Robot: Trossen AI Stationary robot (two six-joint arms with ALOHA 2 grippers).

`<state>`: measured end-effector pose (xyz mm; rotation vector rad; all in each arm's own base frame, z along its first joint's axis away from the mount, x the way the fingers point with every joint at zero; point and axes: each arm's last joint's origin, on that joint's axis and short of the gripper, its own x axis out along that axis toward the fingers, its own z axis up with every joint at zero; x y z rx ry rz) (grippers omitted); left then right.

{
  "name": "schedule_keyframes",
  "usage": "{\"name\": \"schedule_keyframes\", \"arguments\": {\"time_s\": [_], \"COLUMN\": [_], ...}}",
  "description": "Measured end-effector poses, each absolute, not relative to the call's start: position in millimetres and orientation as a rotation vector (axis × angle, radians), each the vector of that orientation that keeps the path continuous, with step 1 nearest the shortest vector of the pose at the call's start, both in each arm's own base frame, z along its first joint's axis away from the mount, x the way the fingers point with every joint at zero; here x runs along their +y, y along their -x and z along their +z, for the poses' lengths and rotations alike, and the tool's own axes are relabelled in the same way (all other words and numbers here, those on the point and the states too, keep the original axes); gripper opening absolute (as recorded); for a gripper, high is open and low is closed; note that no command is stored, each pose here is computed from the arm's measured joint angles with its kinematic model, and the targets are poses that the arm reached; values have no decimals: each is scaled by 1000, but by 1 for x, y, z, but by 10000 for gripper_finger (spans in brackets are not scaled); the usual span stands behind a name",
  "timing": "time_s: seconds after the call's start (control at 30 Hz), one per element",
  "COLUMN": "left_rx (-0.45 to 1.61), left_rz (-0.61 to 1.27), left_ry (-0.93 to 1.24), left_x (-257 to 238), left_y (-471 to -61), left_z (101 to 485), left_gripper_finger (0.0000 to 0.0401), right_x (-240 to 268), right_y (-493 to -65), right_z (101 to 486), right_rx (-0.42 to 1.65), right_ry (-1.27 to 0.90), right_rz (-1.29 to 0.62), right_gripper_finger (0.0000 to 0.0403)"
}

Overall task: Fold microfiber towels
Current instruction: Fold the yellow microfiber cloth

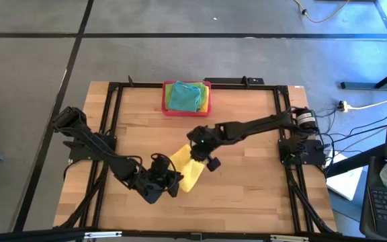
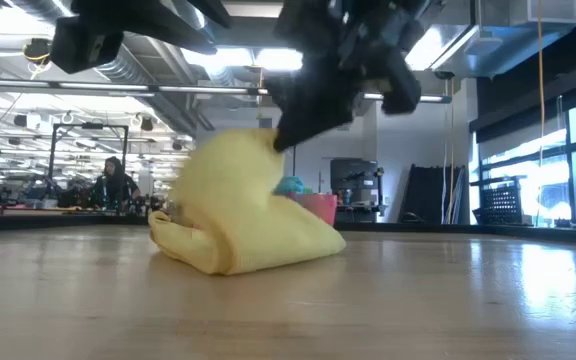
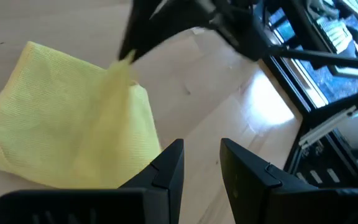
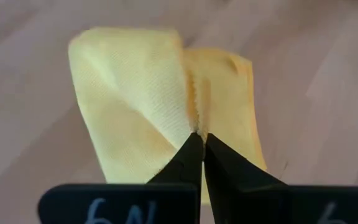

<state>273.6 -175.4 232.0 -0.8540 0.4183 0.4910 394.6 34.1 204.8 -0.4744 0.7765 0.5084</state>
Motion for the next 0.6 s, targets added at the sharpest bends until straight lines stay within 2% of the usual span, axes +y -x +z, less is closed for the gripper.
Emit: {"name": "schedule_keyframes", "arguments": {"time_s": [0.3,0.47,0.6], "left_rx": [443,543,597], "left_rz": [485,502,551], "left_ry": [877,795,730], "left_x": [-175,-172,-166], "left_y": [-274,-268,-263], "left_z": [231,225,221], "left_gripper_finger": [96,96,96], "right_x": [3,-9,-22], "right_y": [-401,-410,-418], "right_z": [200,213,197], "right_rx": [812,728,729], "right_ry": [453,438,416], "right_rz": [417,403,410], "right_gripper_finger": [15,15,15]}}
